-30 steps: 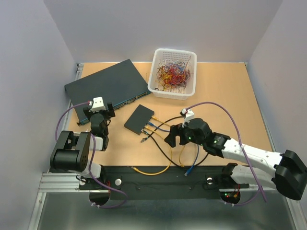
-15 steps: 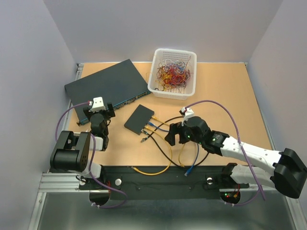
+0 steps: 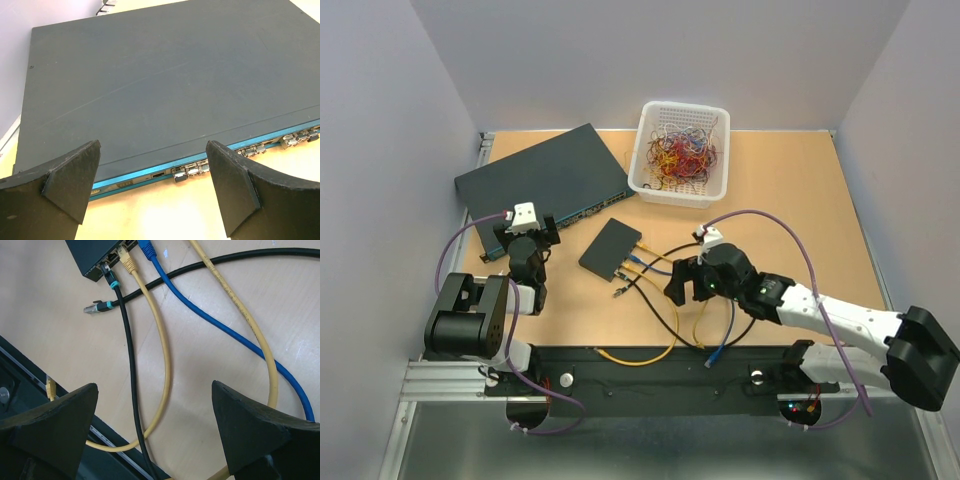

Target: Insert the plug into the switch port

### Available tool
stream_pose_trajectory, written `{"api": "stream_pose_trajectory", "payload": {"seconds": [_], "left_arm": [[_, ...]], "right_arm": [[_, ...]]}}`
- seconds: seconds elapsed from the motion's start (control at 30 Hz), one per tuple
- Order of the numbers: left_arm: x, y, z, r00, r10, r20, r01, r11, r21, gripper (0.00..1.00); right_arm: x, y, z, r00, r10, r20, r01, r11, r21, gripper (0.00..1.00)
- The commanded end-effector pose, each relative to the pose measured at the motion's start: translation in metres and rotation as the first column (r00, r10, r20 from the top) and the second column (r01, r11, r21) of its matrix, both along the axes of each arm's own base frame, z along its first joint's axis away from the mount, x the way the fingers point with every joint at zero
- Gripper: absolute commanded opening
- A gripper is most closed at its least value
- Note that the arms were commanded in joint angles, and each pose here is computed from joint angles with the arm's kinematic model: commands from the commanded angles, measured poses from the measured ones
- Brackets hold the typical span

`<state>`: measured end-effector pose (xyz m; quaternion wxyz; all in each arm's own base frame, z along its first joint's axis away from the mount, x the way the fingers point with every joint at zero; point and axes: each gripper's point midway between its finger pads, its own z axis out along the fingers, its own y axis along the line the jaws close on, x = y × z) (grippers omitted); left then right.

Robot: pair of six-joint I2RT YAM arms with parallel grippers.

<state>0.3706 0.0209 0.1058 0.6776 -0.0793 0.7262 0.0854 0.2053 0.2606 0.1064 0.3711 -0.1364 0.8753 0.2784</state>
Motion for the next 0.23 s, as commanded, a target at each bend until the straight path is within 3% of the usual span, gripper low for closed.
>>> {"api": "stream_pose_trajectory", "payload": {"seconds": [0.0,0.2], "left_arm": [[0.0061,-0.0009,0.0705,0.960,-0.001,0.279,0.003,1.000,-0.007,0.99],[0.0060,-0.0006,0.0708,0.960,0.001,0.280,0.001,1.000,-0.006,0.99]], "right_arm": [[0.0050,0.0093,0.0155,1.000,0.007,0.029,-0.007,1.000,0.027,1.00],[0.0094,0.0132,0.0145,0.999,0.015,0.035,-0.015,1.000,0.011,1.00]]}}
